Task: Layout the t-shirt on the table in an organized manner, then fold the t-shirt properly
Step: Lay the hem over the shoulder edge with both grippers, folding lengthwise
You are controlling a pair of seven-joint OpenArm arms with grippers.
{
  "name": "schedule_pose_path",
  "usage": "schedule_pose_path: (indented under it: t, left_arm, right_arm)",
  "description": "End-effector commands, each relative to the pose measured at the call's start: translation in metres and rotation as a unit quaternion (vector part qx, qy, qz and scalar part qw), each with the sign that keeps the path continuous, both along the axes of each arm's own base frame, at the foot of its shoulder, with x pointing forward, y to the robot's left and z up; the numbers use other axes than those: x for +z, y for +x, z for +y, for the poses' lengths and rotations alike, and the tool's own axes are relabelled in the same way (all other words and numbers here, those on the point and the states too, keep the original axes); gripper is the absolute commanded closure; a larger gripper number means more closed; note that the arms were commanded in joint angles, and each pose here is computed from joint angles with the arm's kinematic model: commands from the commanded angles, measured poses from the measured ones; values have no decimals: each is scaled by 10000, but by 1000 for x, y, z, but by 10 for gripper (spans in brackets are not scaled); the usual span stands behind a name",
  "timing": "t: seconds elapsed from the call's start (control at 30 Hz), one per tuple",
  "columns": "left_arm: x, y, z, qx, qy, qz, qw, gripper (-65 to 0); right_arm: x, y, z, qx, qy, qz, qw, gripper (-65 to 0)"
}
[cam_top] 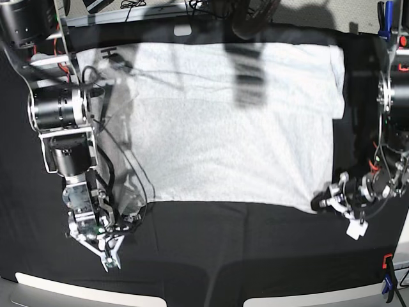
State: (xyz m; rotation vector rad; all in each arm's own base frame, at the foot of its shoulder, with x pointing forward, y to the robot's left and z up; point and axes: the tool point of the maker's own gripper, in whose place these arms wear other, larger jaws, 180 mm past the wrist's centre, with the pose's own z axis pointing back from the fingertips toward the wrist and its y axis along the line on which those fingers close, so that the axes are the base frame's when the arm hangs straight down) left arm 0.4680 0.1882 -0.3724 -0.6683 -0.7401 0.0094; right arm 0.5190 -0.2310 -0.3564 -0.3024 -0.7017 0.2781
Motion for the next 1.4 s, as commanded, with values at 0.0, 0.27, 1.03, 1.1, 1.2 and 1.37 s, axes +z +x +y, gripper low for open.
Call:
schedule_pose_path:
  t: [0.0, 0.27, 1.03, 1.1, 1.2, 1.37]
  left_arm:
    - [35, 23, 5, 78, -91, -474, 9988, 0]
    - [45, 30, 6, 52, -24, -575, 9983, 0]
    - [31, -41, 18, -937, 1021, -858, 9866, 0]
    - [30, -58, 19, -1079, 1064, -902, 9843, 0]
    - [29, -85, 12, -1402, 1214, -963, 9779, 0]
    - [32, -129, -17, -2123, 1454, -1031, 9608, 0]
  right_arm:
    - [39, 23, -2, 26, -37, -483, 9988, 0]
    - [74, 37, -2, 61, -78, -404, 9991, 0]
    - [46, -28, 51, 1318, -59, -98, 9912, 0]
    - [43, -46, 58, 1418, 43, -158, 9898, 0]
    - [44, -74, 61, 1450, 153, -315, 9888, 0]
    - [57, -116, 44, 1197, 250, -675, 9902, 0]
